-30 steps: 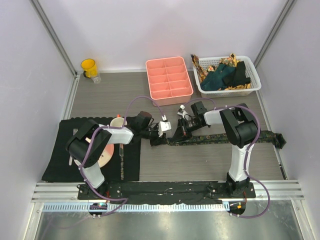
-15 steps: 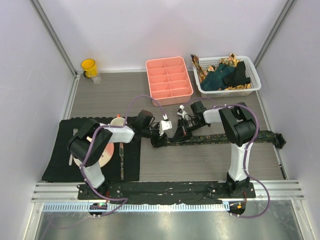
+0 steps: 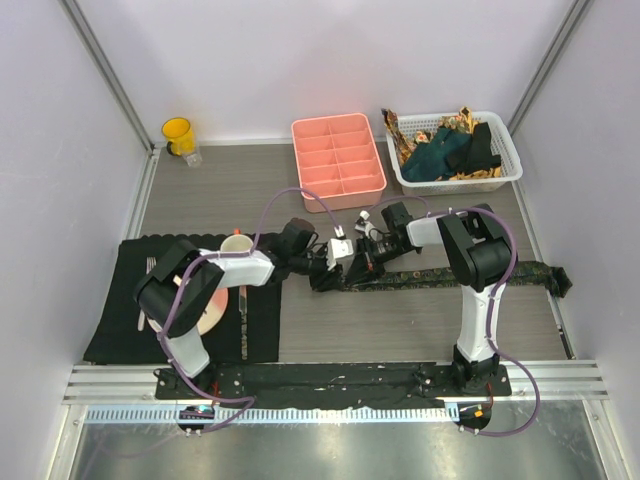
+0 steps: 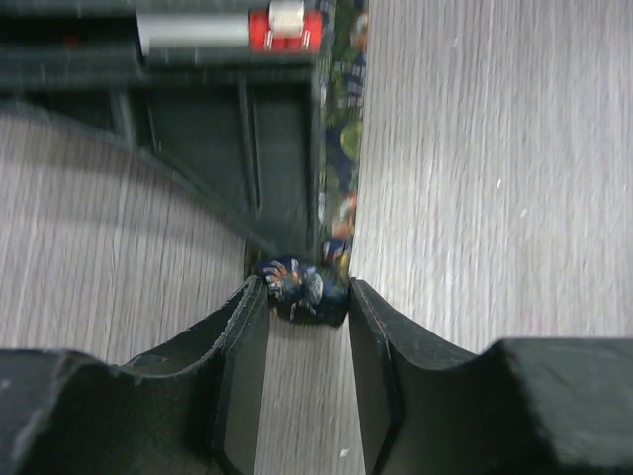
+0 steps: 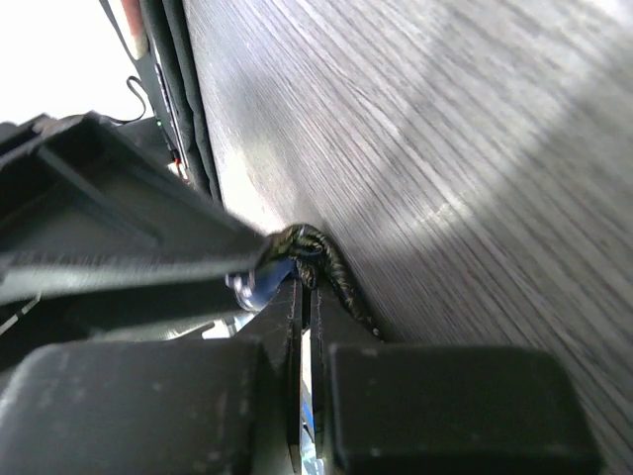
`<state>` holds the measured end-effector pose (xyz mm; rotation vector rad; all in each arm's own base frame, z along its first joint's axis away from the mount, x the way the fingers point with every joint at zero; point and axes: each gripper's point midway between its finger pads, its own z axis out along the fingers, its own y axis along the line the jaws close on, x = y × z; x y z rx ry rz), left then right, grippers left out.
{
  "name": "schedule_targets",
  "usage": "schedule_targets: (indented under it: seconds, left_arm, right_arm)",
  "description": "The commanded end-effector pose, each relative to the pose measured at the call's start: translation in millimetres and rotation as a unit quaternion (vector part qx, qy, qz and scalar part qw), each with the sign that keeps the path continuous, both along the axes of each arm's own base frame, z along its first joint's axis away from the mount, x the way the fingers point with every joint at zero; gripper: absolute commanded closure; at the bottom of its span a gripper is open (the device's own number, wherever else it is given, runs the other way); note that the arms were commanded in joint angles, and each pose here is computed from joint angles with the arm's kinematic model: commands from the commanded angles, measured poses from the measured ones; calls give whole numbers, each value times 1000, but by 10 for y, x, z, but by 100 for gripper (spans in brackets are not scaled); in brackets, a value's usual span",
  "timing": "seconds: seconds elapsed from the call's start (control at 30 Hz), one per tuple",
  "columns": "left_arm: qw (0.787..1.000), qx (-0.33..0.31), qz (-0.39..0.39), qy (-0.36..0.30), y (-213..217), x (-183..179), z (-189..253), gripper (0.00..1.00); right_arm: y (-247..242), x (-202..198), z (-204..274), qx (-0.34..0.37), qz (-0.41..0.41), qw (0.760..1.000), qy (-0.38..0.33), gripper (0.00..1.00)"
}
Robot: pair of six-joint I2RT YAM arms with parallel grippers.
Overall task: Roll the ties
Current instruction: Roll the tie at the center of the board.
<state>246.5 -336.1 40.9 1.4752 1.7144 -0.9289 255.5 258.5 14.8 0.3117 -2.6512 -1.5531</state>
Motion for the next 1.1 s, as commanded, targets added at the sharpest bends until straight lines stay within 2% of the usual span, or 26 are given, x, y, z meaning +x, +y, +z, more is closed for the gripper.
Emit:
schedule_targets:
  seconds: [0.0, 0.2, 0.3, 0.43, 0.63, 0.8, 0.93, 1.07]
  left_arm:
    - [999, -44, -22, -6, -343, -49, 313, 59]
    - [1000, 8, 0, 16, -237, -16, -119, 59]
    - [1000, 10, 3, 18, -118, -26, -168, 57]
    - [1000, -6, -5, 22, 39, 0, -94, 43]
    - [999, -9, -32, -1, 96, 3, -115, 36]
    - [999, -17, -42, 0, 66, -11, -188, 39]
    - [998, -27, -57, -17, 33, -38, -151, 51]
    - [997, -31, -71, -32, -36, -76, -48, 57]
  right_arm:
    - [-107, 153, -362, -64, -18, 997, -44, 99]
    - [-108, 137, -345, -58, -18, 997, -48, 99]
    - [-107, 108, -360, -58, -13, 997, -46, 99]
    - [-132, 67, -374, -56, 0, 997, -47, 99]
    - [-188, 10, -434, -58, 17, 997, -39, 99]
    - [-193, 14, -436, -59, 17, 997, -35, 99]
    - [-197, 37, -453, -60, 16, 997, -34, 99]
    - [-183, 51, -457, -57, 18, 998, -29, 99]
